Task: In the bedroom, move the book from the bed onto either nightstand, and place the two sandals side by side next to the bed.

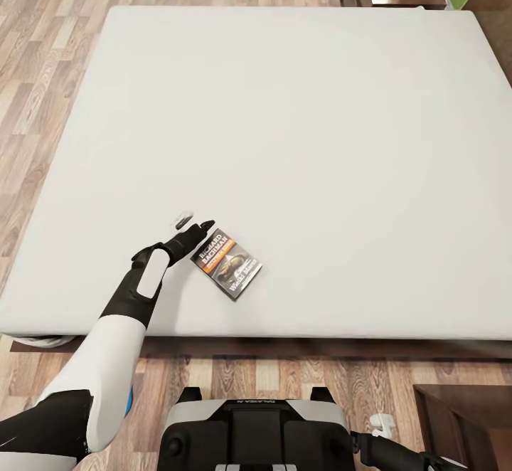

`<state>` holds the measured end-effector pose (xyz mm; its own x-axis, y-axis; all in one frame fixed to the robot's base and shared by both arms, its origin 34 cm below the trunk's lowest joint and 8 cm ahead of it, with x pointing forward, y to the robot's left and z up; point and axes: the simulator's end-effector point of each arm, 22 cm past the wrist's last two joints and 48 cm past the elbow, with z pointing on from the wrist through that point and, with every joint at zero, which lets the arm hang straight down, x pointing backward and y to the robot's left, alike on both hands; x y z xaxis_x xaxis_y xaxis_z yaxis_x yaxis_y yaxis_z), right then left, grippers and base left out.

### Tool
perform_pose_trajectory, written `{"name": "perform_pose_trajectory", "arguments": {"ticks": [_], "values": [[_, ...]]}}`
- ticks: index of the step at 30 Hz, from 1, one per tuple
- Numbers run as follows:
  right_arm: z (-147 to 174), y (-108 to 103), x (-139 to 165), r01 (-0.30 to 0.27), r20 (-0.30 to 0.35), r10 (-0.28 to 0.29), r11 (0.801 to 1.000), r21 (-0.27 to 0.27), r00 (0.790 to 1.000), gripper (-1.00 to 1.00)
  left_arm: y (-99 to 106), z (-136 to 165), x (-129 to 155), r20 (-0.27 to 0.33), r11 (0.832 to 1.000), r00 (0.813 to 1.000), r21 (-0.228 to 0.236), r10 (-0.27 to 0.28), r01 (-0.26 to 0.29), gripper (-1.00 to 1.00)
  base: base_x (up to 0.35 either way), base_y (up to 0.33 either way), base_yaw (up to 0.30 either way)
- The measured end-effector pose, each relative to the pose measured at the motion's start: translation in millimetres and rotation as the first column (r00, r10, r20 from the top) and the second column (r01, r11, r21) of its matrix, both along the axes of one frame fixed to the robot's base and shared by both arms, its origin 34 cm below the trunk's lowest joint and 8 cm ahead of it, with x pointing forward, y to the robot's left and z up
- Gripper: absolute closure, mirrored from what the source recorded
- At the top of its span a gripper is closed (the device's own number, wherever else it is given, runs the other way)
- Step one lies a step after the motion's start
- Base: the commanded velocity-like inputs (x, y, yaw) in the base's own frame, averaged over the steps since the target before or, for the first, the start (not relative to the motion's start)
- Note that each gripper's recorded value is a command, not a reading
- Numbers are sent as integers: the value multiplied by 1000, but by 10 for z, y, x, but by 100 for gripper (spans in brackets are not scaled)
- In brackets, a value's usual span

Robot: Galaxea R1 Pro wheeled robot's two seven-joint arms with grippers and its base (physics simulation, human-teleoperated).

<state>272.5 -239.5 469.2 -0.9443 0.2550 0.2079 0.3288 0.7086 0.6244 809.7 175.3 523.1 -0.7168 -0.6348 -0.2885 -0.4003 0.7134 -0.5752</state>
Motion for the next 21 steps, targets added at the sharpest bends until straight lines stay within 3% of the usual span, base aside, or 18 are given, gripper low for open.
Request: {"name": "perform_pose_trajectory", "arguments": {"ticks": [21], "values": [[71, 1, -8, -1, 0, 1, 1000, 1, 1000, -100, -18, 54, -25, -7, 1000, 1000, -3, -2, 2, -100, 0, 0, 0]]}}
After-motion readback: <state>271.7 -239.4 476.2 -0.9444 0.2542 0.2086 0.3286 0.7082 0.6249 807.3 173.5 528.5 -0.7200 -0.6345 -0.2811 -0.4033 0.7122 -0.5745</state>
